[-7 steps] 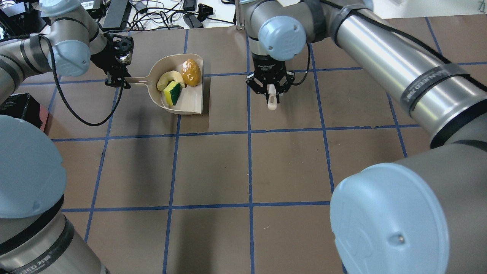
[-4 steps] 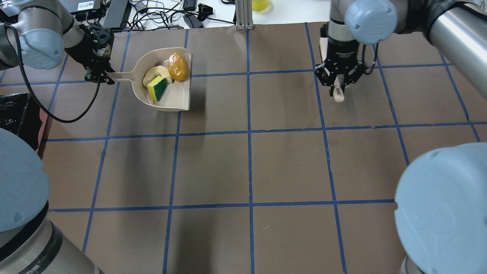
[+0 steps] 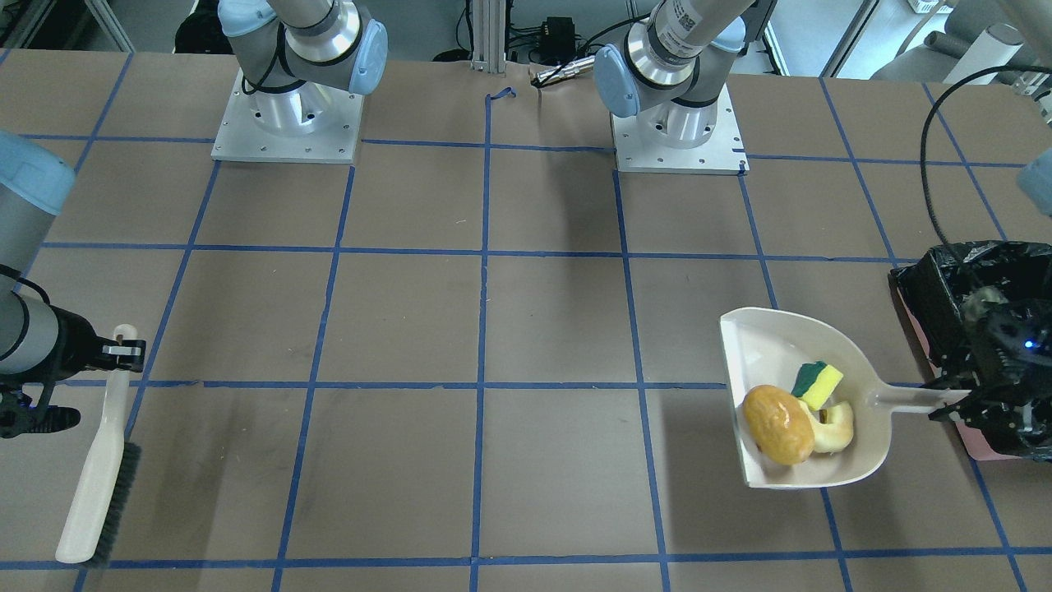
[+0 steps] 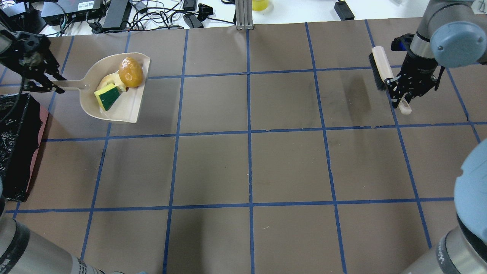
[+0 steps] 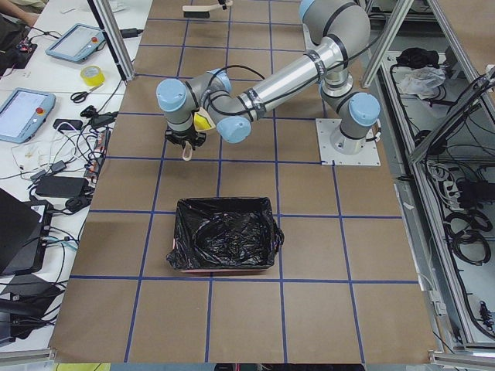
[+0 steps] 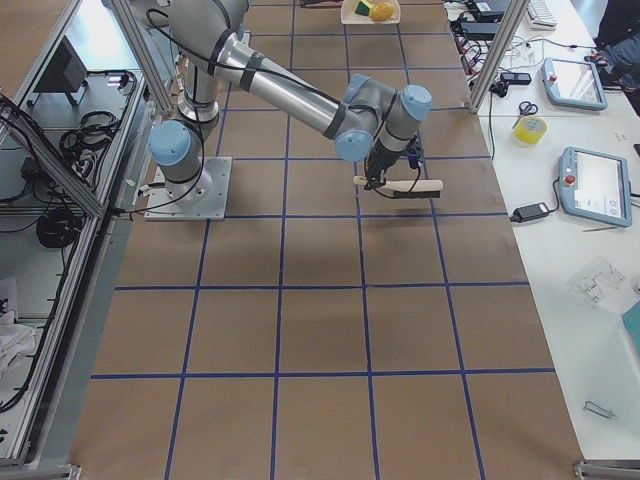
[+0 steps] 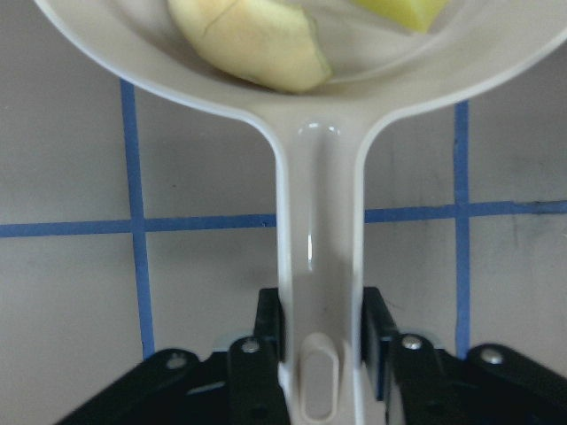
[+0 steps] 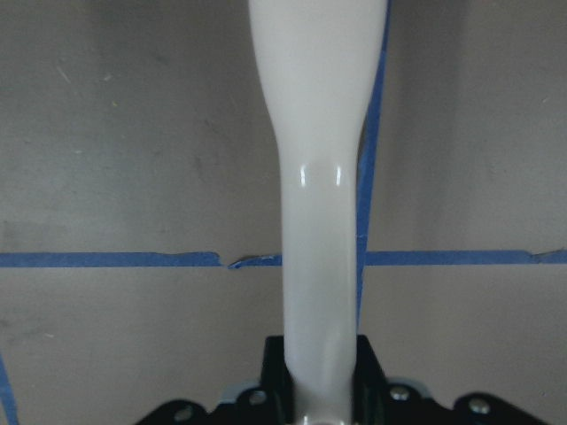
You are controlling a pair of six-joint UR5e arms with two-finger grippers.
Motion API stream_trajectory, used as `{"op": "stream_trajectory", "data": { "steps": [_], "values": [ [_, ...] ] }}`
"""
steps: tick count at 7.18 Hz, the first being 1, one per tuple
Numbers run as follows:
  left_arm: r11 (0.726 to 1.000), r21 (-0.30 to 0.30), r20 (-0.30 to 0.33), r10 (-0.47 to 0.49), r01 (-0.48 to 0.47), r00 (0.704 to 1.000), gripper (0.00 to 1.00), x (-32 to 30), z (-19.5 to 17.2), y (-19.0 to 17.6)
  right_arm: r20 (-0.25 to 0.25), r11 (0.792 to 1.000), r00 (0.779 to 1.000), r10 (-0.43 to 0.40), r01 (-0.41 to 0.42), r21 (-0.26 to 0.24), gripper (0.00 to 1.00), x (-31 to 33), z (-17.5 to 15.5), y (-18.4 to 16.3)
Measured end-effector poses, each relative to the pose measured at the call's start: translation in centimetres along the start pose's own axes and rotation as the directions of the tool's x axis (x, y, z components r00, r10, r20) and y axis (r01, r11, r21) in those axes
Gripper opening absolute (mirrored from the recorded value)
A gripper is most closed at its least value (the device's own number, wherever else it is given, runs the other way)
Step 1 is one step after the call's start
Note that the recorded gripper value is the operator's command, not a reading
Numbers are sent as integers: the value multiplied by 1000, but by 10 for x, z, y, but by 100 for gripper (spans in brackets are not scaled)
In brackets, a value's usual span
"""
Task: Sweep and dump trash into bin
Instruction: 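Move the dustpan over the bin with the left gripper while the right lowers the brush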
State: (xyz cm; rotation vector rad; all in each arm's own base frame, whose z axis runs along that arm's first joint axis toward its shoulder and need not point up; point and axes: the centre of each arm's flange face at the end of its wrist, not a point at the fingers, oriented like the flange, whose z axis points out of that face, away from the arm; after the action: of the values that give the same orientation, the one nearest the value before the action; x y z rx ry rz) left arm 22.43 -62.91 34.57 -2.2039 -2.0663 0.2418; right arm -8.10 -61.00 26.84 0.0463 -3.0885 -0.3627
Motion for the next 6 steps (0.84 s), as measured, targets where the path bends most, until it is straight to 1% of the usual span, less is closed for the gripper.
{"op": "stream_trajectory", "data": {
  "steps": [1, 2, 4, 6],
  "values": [
    [1000, 24, 4, 3, -3, 1000, 0, 14, -18, 27, -1, 1000, 1000, -20, 20, 9, 0, 9, 8, 2],
    [999, 34, 8, 15, -15, 1000, 0, 25, -37, 49, 0, 999, 1000, -31, 31, 8, 0, 12, 12, 3],
    [998, 31, 17, 58, -58, 998, 0, 46, -75, 96, 6, 999, 999, -37, 37, -3, 0, 11, 23, 5],
    [994, 15, 15, 107, -107, 994, 0, 74, -102, 152, 9, 1000, 1000, -3, 3, -12, 0, 9, 28, 7]
  ]
}}
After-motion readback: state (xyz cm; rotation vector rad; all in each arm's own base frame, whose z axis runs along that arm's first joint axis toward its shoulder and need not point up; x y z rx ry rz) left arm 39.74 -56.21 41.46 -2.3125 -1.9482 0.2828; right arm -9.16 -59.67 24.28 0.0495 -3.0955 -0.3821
